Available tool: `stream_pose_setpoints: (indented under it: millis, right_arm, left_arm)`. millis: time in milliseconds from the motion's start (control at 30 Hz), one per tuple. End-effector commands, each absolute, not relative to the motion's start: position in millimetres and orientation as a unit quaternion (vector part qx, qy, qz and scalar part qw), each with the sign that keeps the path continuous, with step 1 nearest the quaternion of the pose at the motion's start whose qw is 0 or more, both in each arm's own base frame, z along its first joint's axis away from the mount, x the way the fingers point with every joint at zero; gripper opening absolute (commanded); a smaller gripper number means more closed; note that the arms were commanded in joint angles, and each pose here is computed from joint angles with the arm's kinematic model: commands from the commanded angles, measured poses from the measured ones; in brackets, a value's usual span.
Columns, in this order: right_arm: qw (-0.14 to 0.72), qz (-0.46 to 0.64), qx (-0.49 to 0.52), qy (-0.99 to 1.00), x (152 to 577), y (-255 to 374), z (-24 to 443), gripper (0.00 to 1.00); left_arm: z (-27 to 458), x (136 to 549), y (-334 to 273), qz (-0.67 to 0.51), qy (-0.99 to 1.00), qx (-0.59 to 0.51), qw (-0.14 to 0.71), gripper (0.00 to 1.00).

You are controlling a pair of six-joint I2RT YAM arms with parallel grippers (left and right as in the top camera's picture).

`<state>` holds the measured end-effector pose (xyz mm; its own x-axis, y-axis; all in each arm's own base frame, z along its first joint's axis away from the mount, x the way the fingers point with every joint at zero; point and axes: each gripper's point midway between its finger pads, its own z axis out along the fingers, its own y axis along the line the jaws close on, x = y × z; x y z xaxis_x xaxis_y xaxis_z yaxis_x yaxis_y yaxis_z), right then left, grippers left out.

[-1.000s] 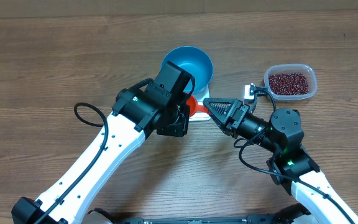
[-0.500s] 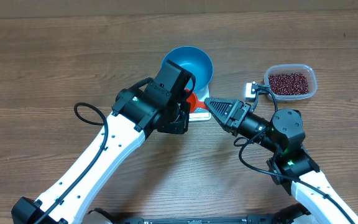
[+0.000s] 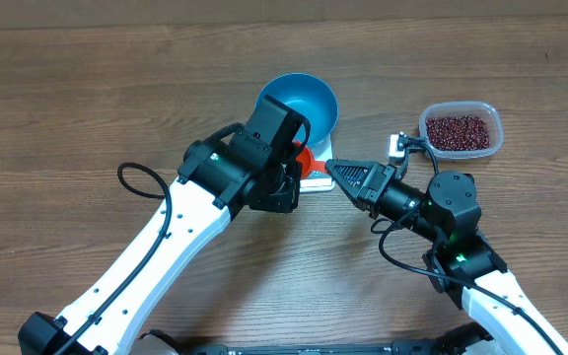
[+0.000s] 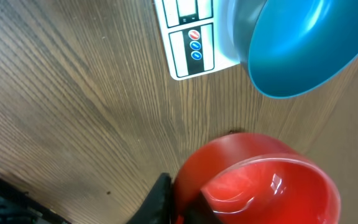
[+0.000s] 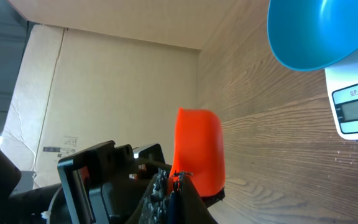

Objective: Scoop item into bowl and weigh 150g on scale

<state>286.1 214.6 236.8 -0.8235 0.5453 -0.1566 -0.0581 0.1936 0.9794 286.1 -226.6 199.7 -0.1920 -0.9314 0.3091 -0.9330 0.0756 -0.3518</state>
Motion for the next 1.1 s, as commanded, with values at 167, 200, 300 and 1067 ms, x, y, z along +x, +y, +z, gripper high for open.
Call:
stream_pose_setpoints:
  millis: [167,200,300,1067]
  right_arm:
    - [0.258,0.621,0.156,0.723,287.6,216.8,251.8,0.04]
    - [0.258,0.621,0.156,0.723,287.6,216.8,251.8,0.04]
    - [0.254,0.621,0.154,0.725,286.6,217.4,250.9,0.04]
    - [0.300,0.520,0.157,0.784,298.0,175.2,220.5,0.04]
  left_arm:
    - [193.9,284.4,-226.1,0.227,-0.748,0.624,-0.010,1.00]
    - [193.8,283.7,-226.4,0.227,-0.752,0.619,-0.009,1.00]
    - [193.6,277.6,-227.7,0.224,-0.766,0.603,0.003,0.99]
    - [234.6,254.9,-153.9,0.194,-0.825,0.519,-0.112,0.99]
